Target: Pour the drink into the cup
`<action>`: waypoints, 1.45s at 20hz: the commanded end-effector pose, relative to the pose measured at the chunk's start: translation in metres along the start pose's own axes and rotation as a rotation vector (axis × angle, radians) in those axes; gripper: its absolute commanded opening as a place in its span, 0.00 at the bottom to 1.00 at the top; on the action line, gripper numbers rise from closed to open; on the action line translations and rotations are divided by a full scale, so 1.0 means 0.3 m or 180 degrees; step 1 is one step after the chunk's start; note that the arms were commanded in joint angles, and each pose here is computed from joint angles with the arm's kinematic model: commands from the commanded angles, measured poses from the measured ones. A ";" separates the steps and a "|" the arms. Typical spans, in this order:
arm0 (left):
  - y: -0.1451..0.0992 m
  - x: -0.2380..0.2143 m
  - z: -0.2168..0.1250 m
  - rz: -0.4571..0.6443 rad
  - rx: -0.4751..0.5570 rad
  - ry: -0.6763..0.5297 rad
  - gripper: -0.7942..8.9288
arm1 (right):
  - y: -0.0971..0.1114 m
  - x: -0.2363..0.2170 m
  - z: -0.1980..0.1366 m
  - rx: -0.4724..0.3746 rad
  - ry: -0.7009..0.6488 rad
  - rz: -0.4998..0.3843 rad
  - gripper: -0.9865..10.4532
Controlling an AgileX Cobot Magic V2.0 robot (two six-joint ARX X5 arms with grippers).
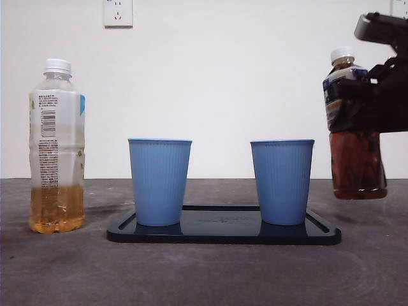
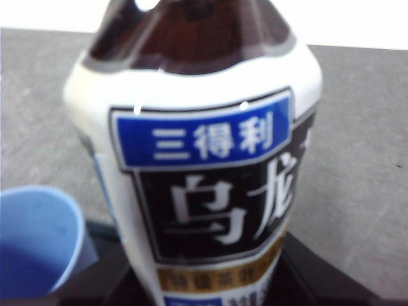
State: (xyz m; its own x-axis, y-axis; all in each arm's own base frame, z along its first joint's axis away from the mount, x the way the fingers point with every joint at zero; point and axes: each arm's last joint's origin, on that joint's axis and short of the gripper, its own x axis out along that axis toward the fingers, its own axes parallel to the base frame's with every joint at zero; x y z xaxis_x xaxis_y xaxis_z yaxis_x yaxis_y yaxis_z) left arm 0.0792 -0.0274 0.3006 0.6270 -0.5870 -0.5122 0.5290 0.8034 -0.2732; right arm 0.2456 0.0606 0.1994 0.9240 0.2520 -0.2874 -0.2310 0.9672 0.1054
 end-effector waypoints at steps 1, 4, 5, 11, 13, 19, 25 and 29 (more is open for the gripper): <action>-0.006 -0.009 0.015 0.0002 0.0064 -0.0055 0.57 | 0.002 0.031 0.018 0.0063 -0.0203 0.0030 0.21; -0.006 -0.009 0.015 0.0005 0.0067 -0.0058 0.57 | -0.002 0.060 -0.006 0.0063 -0.0172 0.0032 0.21; -0.006 -0.009 0.016 0.0008 0.0069 -0.0059 0.57 | -0.002 0.067 -0.011 0.0063 -0.0170 0.0031 0.21; -0.001 -0.010 0.016 0.0166 0.0082 -0.0066 0.57 | -0.004 0.077 -0.028 0.0065 -0.0077 0.0022 0.27; 0.000 -0.010 0.018 0.0184 0.0090 -0.0084 0.57 | -0.005 0.077 -0.037 0.0068 0.0010 0.0012 0.30; 0.002 -0.011 0.041 0.0289 0.0187 -0.0291 0.61 | -0.008 0.074 -0.070 0.0078 0.0340 -0.0025 0.41; 0.008 -0.004 0.044 0.0339 0.0191 -0.0323 0.63 | -0.007 0.058 -0.064 0.0082 0.0411 -0.0035 0.43; 0.038 0.052 0.021 0.0337 0.0132 -0.0266 0.70 | -0.004 0.018 -0.042 0.0111 0.0458 -0.0044 0.46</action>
State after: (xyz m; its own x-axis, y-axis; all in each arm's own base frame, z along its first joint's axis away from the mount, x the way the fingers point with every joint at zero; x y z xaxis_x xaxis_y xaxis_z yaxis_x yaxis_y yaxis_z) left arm 0.0987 -0.0279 0.2898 0.7215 -0.5065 -0.4720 0.4769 0.8578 -0.1916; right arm 0.2434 0.0600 0.1848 0.8667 0.2409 -0.4368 -0.2099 0.9705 0.1188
